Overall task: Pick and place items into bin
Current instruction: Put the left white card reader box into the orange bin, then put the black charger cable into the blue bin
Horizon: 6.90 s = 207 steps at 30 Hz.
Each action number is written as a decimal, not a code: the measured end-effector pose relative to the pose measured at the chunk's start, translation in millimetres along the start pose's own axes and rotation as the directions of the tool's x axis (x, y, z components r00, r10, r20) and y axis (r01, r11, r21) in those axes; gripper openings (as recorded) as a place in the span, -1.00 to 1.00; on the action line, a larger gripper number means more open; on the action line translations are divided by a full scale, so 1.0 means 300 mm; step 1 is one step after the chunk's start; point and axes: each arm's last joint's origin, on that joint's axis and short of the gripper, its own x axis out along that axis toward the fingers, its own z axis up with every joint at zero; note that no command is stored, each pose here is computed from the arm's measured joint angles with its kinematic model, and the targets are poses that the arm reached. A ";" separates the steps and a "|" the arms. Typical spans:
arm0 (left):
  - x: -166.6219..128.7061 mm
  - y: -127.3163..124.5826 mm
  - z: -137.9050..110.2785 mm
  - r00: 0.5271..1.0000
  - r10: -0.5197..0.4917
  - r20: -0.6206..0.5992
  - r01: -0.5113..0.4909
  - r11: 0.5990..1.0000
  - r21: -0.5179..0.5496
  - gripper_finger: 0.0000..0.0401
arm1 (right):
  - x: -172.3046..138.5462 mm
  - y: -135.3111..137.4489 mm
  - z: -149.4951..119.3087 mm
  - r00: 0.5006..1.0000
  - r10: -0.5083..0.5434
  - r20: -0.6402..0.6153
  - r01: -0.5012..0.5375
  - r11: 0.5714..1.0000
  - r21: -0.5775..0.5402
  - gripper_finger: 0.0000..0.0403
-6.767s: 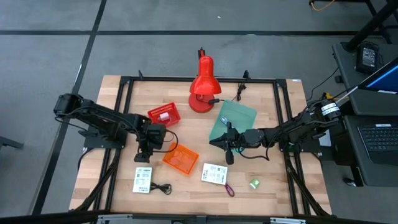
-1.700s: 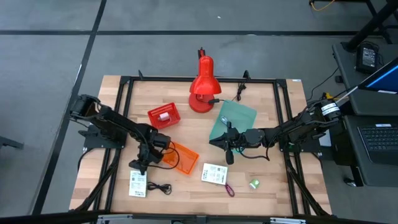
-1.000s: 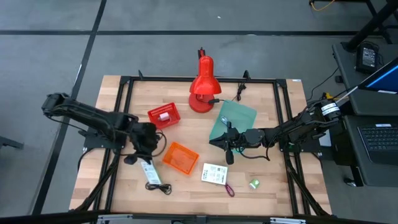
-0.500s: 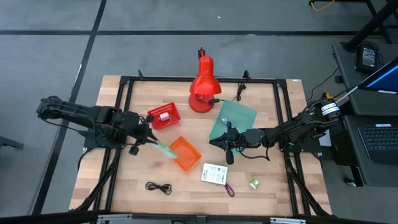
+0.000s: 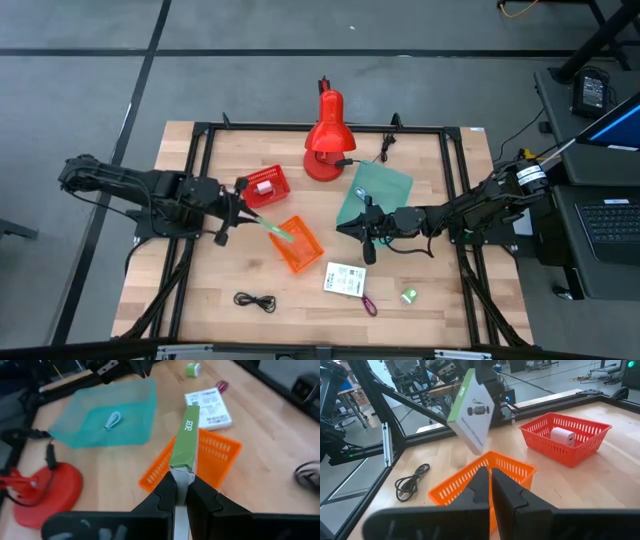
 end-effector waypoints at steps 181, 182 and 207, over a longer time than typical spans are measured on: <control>0.305 0.019 0.014 0.977 -0.125 0.172 0.107 0.988 0.113 -0.99 | -0.010 0.013 -0.051 0.990 -0.012 -0.137 -0.010 0.988 -0.154 -0.98; 0.309 0.012 -0.008 0.975 -0.111 0.192 0.092 0.990 0.104 -0.99 | -0.011 0.015 -0.051 0.990 -0.010 -0.138 -0.014 0.986 -0.166 -0.98; 0.159 -0.038 -0.161 0.940 0.031 0.340 0.012 0.992 -0.122 -0.99 | -0.059 0.056 0.010 0.992 0.054 -0.110 -0.074 0.979 -0.189 -0.98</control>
